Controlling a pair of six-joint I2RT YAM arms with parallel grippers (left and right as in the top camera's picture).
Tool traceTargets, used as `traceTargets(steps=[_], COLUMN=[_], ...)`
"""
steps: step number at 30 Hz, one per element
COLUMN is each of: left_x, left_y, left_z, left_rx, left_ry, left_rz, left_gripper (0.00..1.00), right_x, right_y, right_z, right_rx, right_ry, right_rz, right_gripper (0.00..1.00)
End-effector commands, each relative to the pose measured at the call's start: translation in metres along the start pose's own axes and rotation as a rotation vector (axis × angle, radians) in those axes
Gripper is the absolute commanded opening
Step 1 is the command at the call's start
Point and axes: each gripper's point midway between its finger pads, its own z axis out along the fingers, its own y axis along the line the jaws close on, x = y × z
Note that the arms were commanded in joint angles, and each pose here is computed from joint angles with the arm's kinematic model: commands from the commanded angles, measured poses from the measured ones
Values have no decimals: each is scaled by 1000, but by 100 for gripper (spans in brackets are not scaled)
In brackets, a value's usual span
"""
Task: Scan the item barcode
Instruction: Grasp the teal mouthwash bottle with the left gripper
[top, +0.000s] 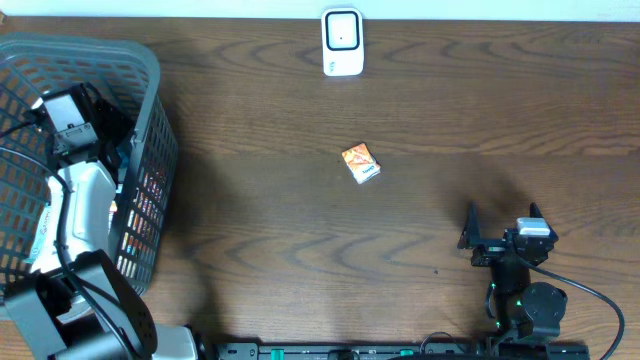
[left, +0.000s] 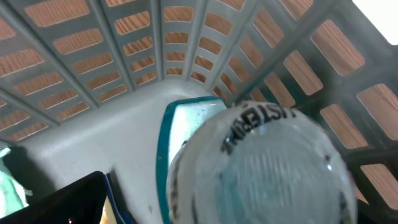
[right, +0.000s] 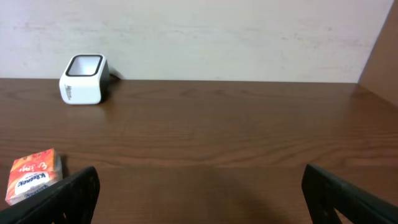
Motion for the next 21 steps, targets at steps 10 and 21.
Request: traceTargets(steps=[10,21], left_x=[-4,-14], left_y=[-7,-13], left_z=[25,27], left_rx=[13,37], left_ry=[-31,-74], left_rz=[-16,-28], left_gripper=[99,48], right_x=[1,1], right_y=[2,2], right_z=[0,0], right_rx=[-6,-6], right_ry=[3,3], right_rz=[14,14], right_gripper=[99,99])
